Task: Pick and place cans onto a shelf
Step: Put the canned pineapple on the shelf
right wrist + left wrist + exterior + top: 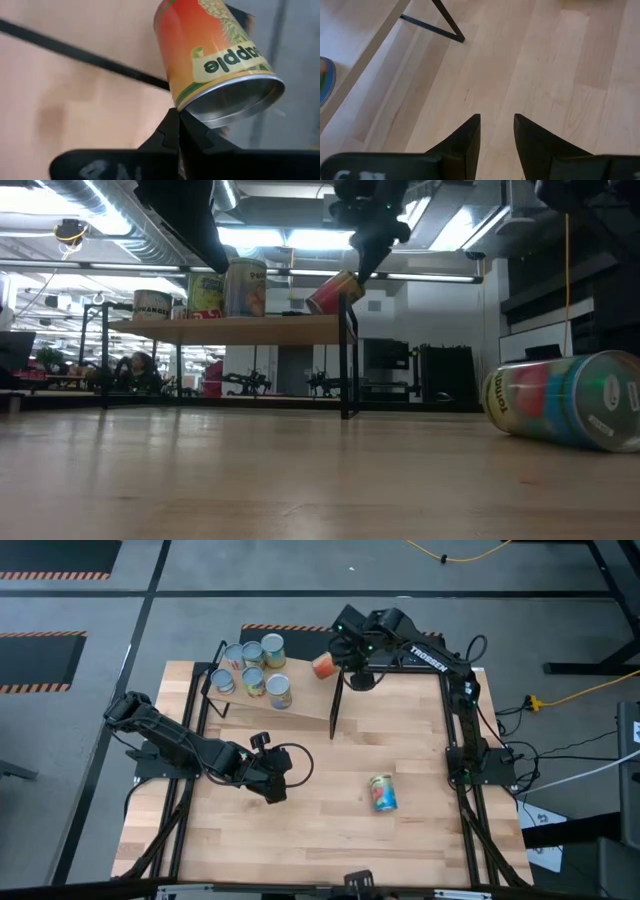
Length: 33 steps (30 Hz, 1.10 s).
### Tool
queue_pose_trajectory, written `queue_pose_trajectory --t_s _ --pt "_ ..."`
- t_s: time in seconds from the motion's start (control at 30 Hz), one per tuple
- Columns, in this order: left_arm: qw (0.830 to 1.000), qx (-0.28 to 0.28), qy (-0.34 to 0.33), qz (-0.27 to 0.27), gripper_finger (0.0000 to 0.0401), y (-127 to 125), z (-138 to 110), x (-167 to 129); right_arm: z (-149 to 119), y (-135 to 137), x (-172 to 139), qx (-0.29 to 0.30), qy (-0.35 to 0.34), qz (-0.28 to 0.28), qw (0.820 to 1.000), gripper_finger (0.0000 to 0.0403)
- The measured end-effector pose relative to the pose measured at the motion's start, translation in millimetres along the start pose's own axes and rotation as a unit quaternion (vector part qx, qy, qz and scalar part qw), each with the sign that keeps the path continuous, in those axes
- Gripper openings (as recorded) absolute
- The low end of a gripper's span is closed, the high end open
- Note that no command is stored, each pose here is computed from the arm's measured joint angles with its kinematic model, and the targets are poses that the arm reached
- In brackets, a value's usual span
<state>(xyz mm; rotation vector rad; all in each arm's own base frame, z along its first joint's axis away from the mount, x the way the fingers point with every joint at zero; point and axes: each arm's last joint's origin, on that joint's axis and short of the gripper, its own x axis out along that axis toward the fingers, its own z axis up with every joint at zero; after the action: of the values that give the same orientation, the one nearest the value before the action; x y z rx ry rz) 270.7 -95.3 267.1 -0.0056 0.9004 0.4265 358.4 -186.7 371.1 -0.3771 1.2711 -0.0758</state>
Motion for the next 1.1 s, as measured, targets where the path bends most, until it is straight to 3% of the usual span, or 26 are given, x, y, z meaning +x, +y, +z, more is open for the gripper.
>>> queue_pose_trajectory --t_s 0.13,0.47,0.9,1.1 --pt "1.0 0.0 0.0 0.0 0.0111 0 0 0 3 7 -1 -0.051 0.042 -0.032 0.997 0.0002" --pt "1.0 0.0 0.0 0.0 0.0111 0 0 0 19 28 -4 -0.132 0.033 -0.03 0.99 0.0002" --pt "1.0 0.0 0.0 0.0 0.0111 0 0 0 28 38 -4 -0.148 0.025 -0.028 0.988 0.0004" --pt "1.0 0.0 0.0 0.0 0.0111 0 0 0 33 46 -4 -0.181 0.023 -0.023 0.983 0.0005"
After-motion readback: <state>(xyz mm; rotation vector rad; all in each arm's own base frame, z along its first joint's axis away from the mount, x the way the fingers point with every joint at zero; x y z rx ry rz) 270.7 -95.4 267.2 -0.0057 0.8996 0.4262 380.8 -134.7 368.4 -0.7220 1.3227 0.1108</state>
